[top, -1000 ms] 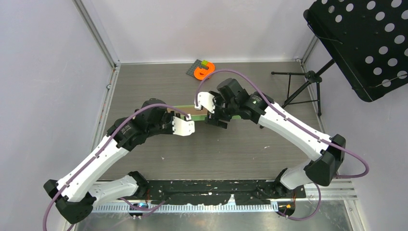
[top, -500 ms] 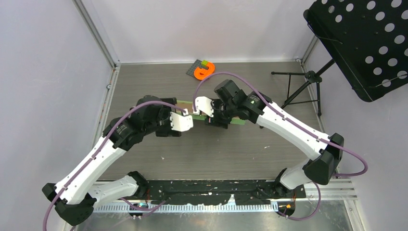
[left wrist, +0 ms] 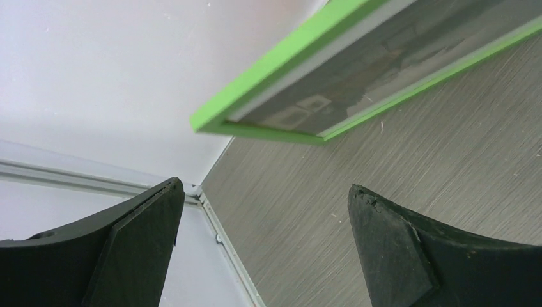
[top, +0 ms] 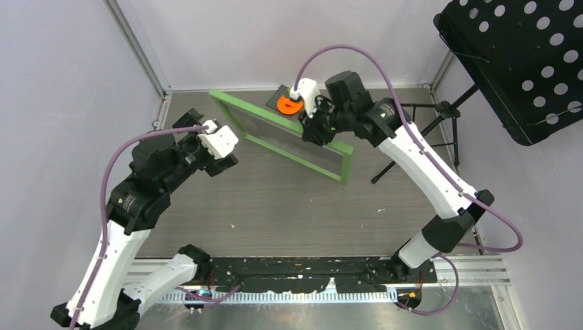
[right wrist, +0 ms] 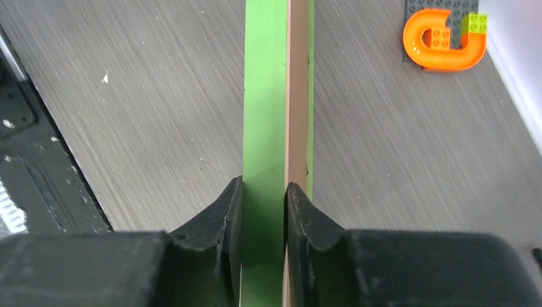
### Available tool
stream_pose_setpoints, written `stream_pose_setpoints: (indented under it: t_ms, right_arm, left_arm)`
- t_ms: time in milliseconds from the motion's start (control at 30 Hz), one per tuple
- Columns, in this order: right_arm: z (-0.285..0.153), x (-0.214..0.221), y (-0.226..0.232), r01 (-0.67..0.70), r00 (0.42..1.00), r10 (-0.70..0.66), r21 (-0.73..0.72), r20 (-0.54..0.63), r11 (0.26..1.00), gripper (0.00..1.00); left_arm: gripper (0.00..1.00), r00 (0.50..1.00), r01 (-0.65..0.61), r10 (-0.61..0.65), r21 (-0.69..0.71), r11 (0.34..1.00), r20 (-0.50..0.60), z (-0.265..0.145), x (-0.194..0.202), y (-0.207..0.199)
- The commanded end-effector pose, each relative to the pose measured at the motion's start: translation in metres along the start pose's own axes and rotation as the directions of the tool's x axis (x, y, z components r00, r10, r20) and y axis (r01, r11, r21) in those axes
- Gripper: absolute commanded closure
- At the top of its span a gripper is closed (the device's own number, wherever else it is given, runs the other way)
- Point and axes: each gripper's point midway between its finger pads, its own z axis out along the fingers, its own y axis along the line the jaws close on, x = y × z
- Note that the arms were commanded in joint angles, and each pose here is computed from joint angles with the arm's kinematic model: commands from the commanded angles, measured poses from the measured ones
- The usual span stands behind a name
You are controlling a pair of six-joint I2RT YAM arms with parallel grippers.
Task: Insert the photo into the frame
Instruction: Turn over the photo frame at the center of the board.
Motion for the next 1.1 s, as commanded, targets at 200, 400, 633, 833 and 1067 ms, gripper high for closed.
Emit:
stream_pose_setpoints:
  t_ms: [200,400,633,833,1067]
  right_arm:
    - [0.011,0.000,-0.041,-0.342,0.937,0.346,-0.080,0.043,0.936,0.94]
    - [0.012,0.016,-0.085,-0.452,0.890,0.454,-0.036,0.047,0.891,0.94]
    - [0.010,0.048,-0.126,-0.590,0.806,0.591,-0.050,0.036,0.806,0.94]
    - [0.017,0.071,-0.123,-0.648,0.758,0.652,-0.112,-0.001,0.753,0.94]
    - [0.013,0.093,-0.113,-0.673,0.727,0.686,-0.163,0.034,0.721,0.94]
  left_arm:
    - [0.00,0.996,0.091,-0.091,0.006,0.996,-0.008,0.013,0.019,-0.019]
    - [0.00,0.992,0.123,-0.122,0.029,0.992,-0.039,0.024,0.033,-0.033]
    - [0.00,0.985,0.165,-0.162,0.071,0.984,-0.054,0.038,0.043,-0.051]
    - [0.00,0.983,0.175,-0.168,0.094,0.980,-0.071,0.046,0.051,-0.061]
    - [0.00,0.974,0.210,-0.199,0.103,0.972,-0.112,0.056,0.065,-0.073]
